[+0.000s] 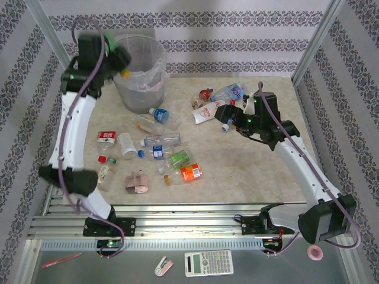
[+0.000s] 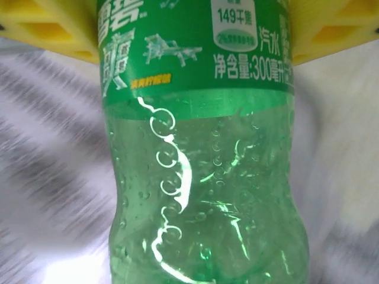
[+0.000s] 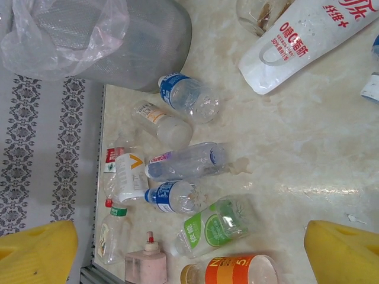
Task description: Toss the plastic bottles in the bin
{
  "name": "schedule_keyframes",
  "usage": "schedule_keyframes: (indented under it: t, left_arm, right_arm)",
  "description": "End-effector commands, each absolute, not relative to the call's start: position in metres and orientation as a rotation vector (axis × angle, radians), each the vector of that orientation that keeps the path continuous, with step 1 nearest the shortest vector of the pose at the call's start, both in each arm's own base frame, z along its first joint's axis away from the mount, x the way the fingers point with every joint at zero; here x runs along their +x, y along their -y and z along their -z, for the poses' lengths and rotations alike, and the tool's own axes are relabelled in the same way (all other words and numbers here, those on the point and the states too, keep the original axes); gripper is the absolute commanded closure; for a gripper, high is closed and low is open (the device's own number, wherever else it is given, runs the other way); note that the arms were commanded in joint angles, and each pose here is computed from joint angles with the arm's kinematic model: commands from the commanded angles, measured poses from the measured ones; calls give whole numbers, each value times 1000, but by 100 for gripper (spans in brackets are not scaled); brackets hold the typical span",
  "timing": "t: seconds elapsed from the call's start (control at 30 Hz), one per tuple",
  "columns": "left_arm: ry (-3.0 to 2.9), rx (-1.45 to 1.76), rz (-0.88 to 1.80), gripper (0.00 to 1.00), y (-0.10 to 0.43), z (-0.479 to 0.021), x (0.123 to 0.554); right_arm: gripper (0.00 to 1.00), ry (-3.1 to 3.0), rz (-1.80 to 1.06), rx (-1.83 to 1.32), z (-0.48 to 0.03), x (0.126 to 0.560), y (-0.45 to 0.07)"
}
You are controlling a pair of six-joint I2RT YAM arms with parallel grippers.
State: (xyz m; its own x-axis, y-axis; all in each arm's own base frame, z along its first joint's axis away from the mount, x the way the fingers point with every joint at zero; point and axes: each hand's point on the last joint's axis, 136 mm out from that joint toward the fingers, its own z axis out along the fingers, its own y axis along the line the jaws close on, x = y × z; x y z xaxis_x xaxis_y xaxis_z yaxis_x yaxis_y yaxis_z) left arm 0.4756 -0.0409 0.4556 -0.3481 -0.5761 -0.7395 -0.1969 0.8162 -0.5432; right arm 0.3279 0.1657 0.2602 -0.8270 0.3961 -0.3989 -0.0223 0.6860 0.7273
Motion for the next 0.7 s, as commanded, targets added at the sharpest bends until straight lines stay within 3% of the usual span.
schedule_keyframes:
  t: [0.0,0.1,0.27,0.43,0.67]
  left_arm:
    - [-1976,-481,485,9,47,-456,502]
    - [-1990,-535,539,0,42,-447,508]
    - [-2011,-527,500,0,39,-450,491]
    - [-1947,-538,422,0,47,-478,453]
    - [-1880,-237,519,0,95,-493,396]
  right_arm:
    - [2,-2399,-1037,268,-248,326,-165]
    - [2,-2416,-1043,275,-241,325,-163]
    - [2,-2458,-1025,338,-222,330,-148]
    - [2,-2480,-918,468,-202,349,-111]
    - [2,-2599,-710,553,-163,383,-73]
